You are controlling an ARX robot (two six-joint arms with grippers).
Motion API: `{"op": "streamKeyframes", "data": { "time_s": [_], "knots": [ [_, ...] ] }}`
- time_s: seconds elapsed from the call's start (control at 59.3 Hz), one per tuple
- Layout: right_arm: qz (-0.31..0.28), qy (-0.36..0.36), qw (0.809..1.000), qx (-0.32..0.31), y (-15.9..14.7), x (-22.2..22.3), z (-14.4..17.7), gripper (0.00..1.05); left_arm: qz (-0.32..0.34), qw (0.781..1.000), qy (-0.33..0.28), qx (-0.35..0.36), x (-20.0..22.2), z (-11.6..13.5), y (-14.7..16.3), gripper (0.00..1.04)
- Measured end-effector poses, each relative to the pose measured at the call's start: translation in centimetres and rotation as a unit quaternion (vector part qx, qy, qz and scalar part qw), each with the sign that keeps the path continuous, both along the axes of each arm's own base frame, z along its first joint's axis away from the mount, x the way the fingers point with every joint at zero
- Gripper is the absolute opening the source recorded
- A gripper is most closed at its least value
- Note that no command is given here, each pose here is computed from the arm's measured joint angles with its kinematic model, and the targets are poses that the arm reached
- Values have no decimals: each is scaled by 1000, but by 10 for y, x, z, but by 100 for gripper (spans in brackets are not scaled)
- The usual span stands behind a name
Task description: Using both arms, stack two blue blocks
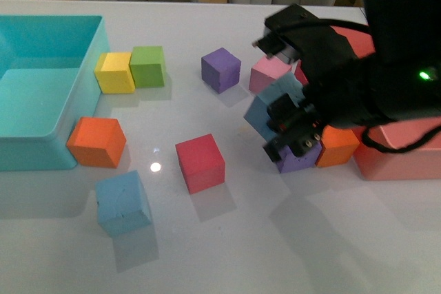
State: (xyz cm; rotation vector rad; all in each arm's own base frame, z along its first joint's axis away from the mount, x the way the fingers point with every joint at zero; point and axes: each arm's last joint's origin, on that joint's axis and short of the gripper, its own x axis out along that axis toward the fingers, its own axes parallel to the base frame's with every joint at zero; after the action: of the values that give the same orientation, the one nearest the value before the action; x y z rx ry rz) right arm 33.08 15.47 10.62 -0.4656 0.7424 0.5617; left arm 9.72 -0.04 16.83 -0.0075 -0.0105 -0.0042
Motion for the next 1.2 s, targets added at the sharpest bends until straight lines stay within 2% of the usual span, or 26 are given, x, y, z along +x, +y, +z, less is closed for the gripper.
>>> {"op": "streamKeyframes", "data": {
  "time_s": [0.185, 0.388, 0.607, 1.197],
  "knots": [
    [-12, 5, 1000, 0, 30, 32, -3, 44, 0, 1000, 0, 0, 0, 0, 0, 96],
    [-32, 20, 999, -16, 53, 70, -26, 44, 0, 1000, 0, 0, 0, 0, 0, 96],
    [-41, 39, 998, -23, 67, 89, -51, 44, 0, 1000, 0, 0, 0, 0, 0, 96],
    [-45, 59, 997, -31, 85, 111, -85, 43, 0, 1000, 0, 0, 0, 0, 0, 96]
  ]
}}
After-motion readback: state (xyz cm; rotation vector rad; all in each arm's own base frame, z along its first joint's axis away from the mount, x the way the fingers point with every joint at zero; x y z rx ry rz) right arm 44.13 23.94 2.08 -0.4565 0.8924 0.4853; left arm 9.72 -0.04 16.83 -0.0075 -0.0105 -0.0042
